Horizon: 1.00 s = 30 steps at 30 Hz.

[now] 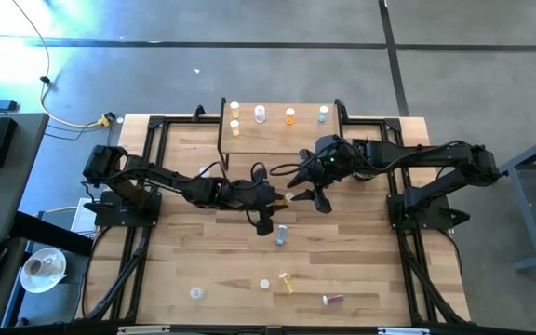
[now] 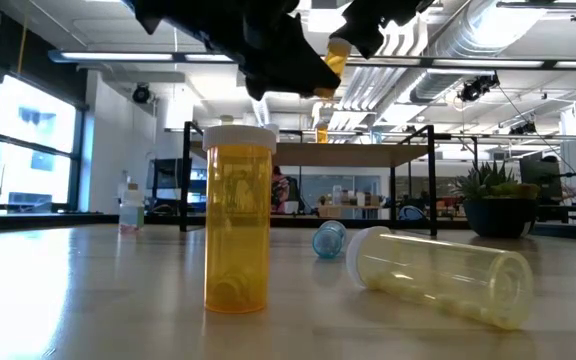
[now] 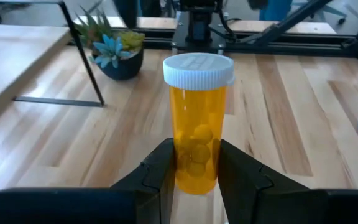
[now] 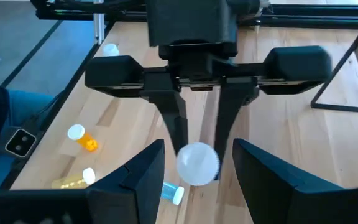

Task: Pick and place medicine bottles onto shelf by color
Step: Put the left orange pill bottle on the shelf aligned with the other orange pill bottle

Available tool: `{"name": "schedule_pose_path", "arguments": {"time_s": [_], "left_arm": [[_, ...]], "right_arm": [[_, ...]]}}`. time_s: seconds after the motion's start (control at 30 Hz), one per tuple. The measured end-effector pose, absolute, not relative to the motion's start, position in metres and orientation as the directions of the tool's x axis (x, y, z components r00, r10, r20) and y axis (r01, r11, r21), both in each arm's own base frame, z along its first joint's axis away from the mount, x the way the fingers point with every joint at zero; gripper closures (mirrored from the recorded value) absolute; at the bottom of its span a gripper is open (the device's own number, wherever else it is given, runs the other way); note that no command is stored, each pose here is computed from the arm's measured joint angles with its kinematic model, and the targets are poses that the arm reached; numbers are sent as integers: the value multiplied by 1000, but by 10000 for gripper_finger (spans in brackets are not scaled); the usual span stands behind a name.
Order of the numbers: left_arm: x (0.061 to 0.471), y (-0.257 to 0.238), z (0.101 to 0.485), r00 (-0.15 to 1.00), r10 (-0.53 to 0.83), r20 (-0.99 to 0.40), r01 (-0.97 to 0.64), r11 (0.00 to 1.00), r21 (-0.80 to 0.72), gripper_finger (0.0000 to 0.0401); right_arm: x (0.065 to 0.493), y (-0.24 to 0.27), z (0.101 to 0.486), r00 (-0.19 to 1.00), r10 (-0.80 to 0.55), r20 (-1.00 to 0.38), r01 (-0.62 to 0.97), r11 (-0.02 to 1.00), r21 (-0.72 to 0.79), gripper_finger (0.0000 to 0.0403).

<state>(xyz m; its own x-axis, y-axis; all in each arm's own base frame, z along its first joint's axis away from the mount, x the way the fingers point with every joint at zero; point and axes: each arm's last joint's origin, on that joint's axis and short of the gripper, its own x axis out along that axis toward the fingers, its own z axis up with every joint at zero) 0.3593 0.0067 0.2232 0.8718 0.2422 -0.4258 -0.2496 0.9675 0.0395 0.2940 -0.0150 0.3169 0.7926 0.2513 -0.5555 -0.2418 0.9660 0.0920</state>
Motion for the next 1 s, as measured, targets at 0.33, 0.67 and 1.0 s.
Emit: {"name": "schedule_pose_path", "arguments": {"time_s": [0.33,0.67,1.0], "left_arm": [[362,7,229,894,255,-368,-251,966,60,311],[364,9,235,909,283,-304,-279,959,59,311],[364,16,236,907,300,-296,-292,954,71,311]], "right_arm": [[294,-16,317,797,226,-560,-221,972,78,221],[294,-16,317,798,221,-561,-217,973,75,223],[294,-17,317,802,193,-566,-193,979,59,289]]}}
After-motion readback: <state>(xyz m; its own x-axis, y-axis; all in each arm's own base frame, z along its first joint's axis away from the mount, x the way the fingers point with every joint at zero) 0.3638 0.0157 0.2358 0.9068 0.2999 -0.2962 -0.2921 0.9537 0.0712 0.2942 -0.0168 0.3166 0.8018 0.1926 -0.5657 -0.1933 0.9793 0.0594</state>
